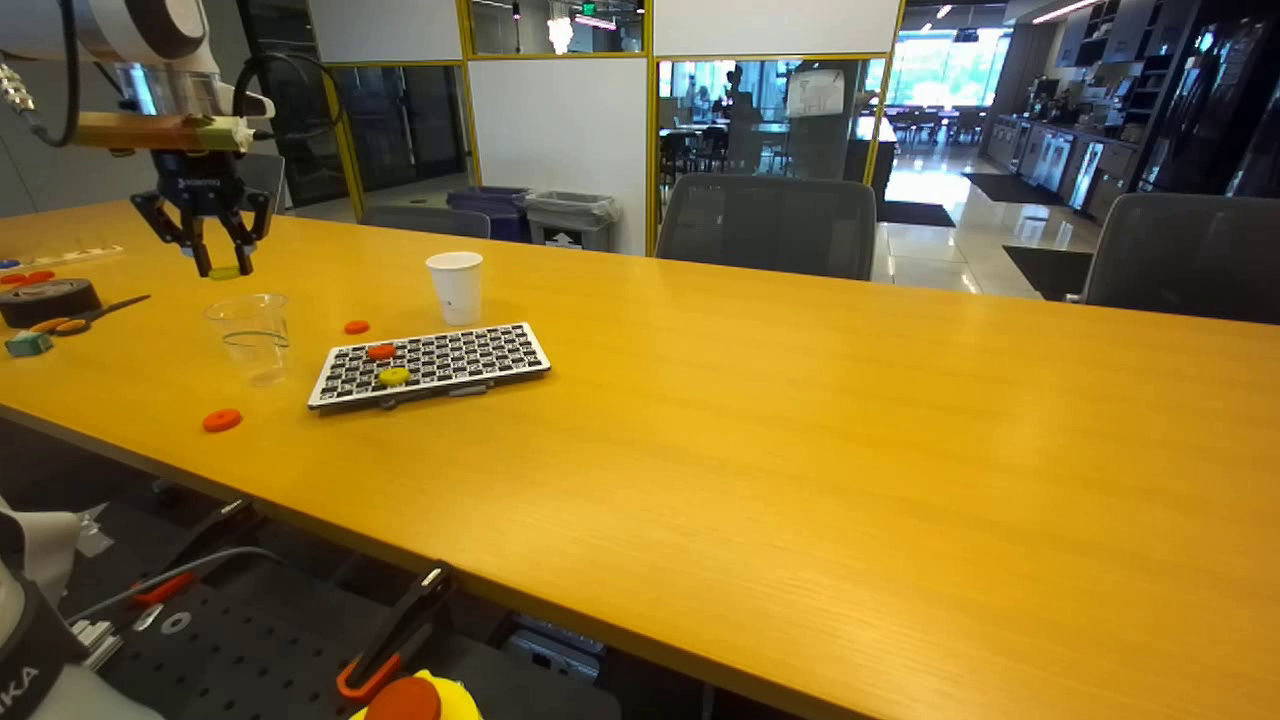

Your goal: Put the yellow rings in the clear cup and the orange rings in the white cups

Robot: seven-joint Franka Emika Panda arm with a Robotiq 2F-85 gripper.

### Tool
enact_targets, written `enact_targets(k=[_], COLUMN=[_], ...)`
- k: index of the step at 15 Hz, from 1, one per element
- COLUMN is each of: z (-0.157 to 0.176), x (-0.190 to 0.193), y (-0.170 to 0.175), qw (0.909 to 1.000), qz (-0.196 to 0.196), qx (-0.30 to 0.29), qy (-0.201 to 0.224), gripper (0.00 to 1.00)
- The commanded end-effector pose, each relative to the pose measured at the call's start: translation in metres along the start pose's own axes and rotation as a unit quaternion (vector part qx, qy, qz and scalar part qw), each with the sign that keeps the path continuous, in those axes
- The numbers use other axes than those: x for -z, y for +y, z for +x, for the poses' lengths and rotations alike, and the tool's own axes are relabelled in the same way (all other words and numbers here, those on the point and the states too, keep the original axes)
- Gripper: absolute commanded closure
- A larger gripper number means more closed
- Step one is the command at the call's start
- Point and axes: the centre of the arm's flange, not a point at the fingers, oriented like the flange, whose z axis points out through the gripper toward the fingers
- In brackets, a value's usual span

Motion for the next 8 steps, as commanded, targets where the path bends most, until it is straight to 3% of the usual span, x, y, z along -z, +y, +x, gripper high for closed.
enact_targets(k=[1, 7, 8], z=[0.0043, 0.0110, 0.0123], x=[0.0003, -0.0023, -0.0028], y=[0.0015, 0.0047, 0.0054], qw=[0.9998, 0.9994, 0.9994], qz=[0.018, 0.023, 0.026], qx=[0.010, 0.018, 0.016], qy=[0.007, 0.018, 0.015], gripper=[0.81, 0.81, 0.60])
